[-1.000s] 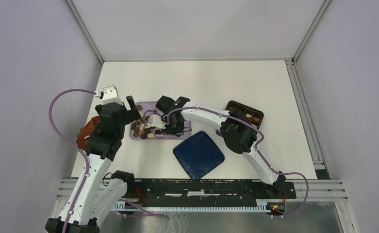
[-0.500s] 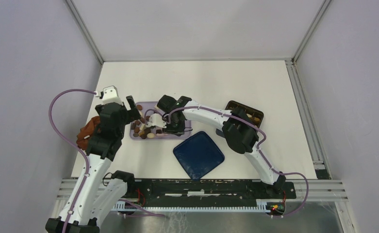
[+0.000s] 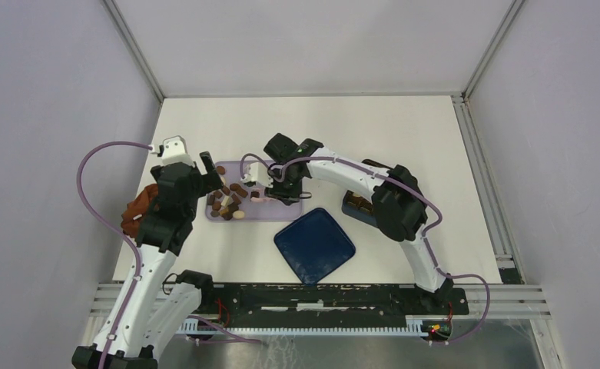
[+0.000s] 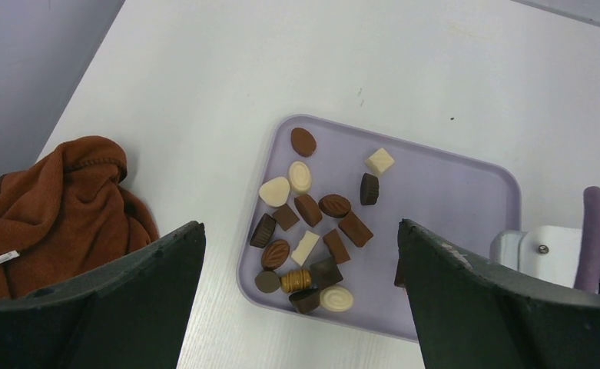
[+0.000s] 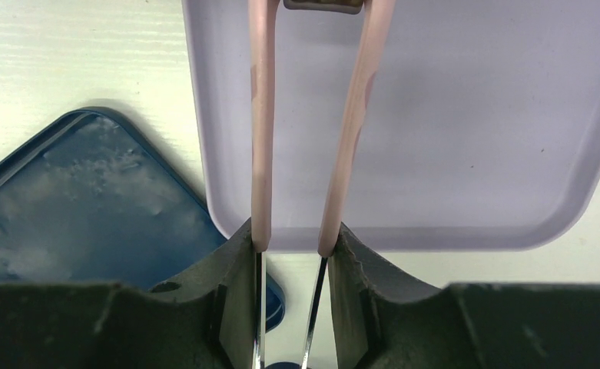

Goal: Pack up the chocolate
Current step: Pick up the fake chocolate from the plate, then place the fake chocolate in the packing box, then adjust the packing box at the center of the board.

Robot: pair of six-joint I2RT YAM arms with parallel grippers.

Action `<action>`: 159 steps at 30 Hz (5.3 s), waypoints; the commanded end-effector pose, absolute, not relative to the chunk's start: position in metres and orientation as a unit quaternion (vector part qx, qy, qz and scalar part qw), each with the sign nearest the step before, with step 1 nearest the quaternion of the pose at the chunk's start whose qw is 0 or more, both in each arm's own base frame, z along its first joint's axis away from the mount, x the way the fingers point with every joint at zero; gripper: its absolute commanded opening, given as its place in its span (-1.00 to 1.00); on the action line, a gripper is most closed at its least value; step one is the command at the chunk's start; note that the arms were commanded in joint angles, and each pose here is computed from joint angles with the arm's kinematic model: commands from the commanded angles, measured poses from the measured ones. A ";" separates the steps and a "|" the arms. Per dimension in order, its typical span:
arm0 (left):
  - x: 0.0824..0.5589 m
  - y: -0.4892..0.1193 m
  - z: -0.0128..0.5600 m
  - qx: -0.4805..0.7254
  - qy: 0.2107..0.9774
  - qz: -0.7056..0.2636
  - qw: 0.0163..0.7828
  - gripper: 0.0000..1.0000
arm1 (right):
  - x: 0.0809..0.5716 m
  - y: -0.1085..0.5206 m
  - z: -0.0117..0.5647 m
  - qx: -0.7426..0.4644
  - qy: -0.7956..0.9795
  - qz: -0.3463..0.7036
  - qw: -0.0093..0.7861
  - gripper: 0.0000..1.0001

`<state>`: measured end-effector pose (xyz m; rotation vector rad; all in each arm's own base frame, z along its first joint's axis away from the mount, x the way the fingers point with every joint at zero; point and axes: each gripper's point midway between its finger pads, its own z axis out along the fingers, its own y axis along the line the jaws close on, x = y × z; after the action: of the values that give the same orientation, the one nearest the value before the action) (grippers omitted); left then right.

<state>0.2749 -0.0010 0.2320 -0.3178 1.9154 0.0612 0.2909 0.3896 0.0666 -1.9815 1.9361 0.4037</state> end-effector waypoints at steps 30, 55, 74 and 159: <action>0.248 -0.122 0.294 -0.022 0.764 -0.323 0.558 0.97 | 0.282 0.215 0.173 -0.561 0.723 0.234 0.329 -0.71; 0.314 -0.377 0.153 0.126 0.852 -0.306 0.407 0.13 | 0.267 0.037 0.134 -0.429 0.825 0.172 0.326 -0.71; 0.337 -0.441 0.078 0.187 0.886 -0.279 0.320 -0.35 | 0.263 0.021 0.124 -0.419 0.831 0.183 0.316 -0.71; 0.371 -0.370 0.135 0.060 0.857 -0.181 0.479 0.21 | 0.265 0.011 0.084 -0.451 0.858 0.100 0.224 -0.67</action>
<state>0.3714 -0.3726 0.0753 0.2301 2.1934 -0.3565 0.2562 0.0134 0.0885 -1.2592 2.3550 0.3333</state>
